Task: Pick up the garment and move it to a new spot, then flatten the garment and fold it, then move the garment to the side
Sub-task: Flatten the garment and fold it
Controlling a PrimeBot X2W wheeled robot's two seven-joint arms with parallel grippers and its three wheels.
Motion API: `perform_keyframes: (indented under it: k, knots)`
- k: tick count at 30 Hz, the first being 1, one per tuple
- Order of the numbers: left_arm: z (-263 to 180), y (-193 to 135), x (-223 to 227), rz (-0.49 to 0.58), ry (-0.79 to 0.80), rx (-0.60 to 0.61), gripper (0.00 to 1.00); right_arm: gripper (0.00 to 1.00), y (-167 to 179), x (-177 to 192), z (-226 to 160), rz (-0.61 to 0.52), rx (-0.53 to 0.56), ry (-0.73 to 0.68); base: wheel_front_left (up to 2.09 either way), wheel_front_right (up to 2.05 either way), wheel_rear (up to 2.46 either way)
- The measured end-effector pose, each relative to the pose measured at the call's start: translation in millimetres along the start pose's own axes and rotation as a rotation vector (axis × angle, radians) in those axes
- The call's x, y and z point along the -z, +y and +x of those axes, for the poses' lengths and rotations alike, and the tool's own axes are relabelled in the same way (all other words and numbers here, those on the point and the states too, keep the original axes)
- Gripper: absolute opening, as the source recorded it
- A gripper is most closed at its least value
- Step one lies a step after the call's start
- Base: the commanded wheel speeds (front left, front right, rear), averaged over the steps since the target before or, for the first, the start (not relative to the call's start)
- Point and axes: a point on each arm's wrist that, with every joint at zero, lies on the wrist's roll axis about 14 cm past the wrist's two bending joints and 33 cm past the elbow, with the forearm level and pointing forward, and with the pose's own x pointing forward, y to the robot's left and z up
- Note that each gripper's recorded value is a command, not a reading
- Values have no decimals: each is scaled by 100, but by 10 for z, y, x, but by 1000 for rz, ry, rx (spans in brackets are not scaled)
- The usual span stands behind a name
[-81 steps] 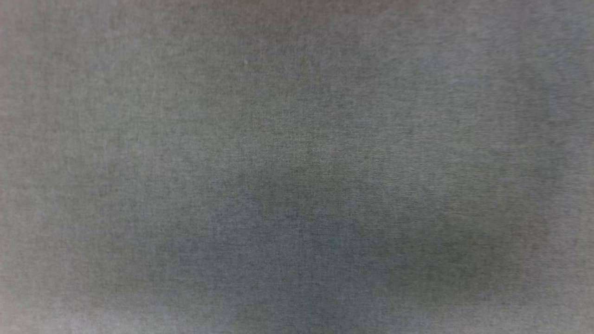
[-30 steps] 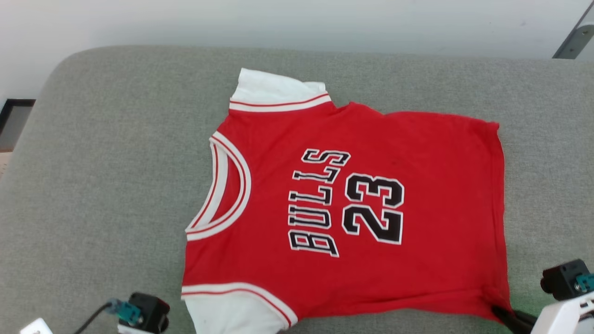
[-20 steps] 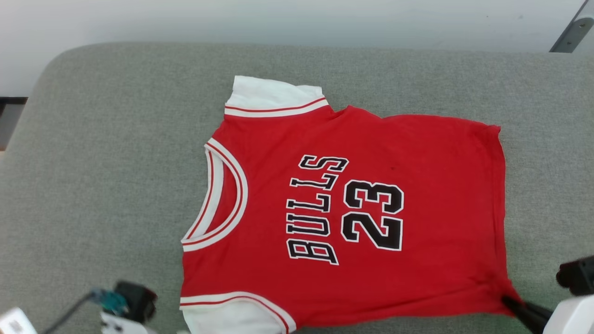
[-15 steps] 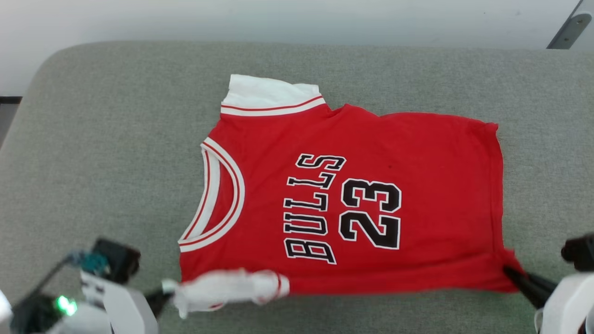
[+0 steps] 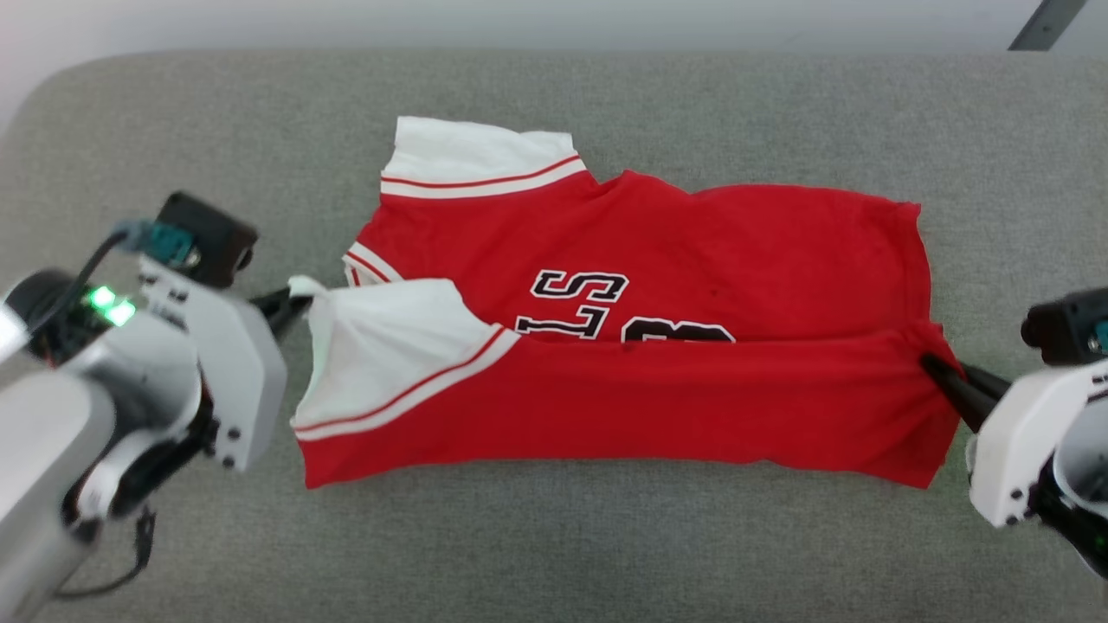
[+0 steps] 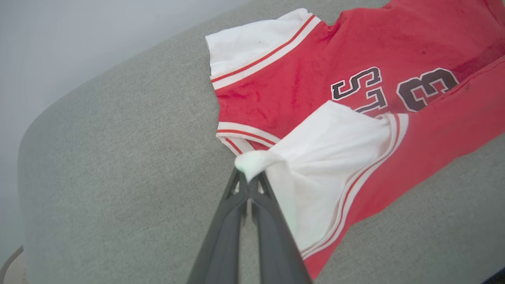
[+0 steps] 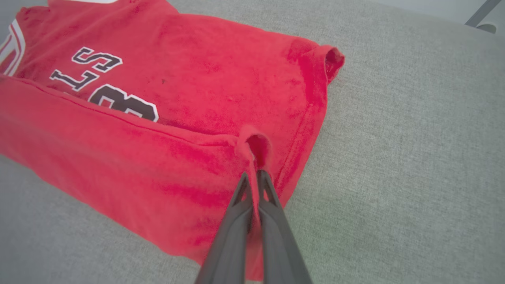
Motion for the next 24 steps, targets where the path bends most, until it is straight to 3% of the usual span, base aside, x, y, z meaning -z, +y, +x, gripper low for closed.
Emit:
perform_keyframes:
  k: [10, 18, 22, 23, 24]
  knots:
    - [650, 28, 295, -21, 145, 53, 0, 0, -70, 111, 343, -27, 11, 67, 0, 0, 0]
    - [889, -18, 735, -95, 304, 64, 1, 0, -4, 199, 519, -16, -10, 103, 0, 0, 0]
    - [892, -23, 778, -138, 332, 61, 35, 25, -5, 137, 552, -19, -9, 87, 0, 0, 0]
    - [888, -31, 765, -149, 330, 62, 44, 37, -5, 114, 554, -17, -9, 80, 0, 0, 0]
    - [879, -32, 756, -162, 329, 61, 60, 47, -1, 90, 552, -19, -8, 74, 0, 0, 0]
